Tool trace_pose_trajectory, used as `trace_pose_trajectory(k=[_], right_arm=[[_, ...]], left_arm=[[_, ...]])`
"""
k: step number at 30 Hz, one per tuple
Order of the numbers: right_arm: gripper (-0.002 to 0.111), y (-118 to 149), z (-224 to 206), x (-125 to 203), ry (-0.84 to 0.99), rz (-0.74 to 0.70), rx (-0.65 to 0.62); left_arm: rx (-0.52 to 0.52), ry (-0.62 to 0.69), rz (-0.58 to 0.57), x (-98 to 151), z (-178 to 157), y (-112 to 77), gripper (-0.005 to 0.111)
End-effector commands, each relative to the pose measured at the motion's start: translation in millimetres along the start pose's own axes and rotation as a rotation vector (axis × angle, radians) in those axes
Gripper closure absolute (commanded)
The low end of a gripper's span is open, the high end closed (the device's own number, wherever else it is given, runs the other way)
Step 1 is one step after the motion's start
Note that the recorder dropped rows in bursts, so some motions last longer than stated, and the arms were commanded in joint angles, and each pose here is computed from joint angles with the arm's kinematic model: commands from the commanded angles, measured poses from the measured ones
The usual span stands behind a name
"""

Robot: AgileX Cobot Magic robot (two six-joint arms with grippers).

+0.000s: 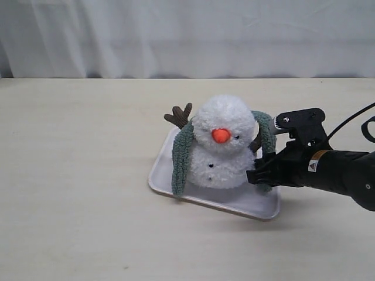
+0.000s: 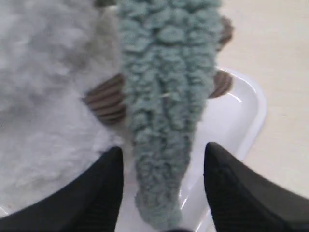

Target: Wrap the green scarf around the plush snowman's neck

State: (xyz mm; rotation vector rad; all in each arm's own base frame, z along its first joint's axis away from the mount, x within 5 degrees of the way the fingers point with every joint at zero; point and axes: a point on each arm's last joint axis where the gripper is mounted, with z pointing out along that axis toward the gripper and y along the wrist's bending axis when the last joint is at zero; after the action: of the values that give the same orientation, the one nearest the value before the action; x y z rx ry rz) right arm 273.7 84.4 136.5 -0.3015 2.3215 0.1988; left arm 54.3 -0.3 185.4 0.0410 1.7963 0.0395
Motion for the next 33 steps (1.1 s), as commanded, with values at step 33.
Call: trace_pose_trajectory(k=[33], right_arm=[[0.104, 47.7, -53.1, -9.9, 0.045, -0.214, -0.1]], left_arm=[[-0.003, -0.007, -0.005, -0.2, 0.0, 0.2, 0.107]])
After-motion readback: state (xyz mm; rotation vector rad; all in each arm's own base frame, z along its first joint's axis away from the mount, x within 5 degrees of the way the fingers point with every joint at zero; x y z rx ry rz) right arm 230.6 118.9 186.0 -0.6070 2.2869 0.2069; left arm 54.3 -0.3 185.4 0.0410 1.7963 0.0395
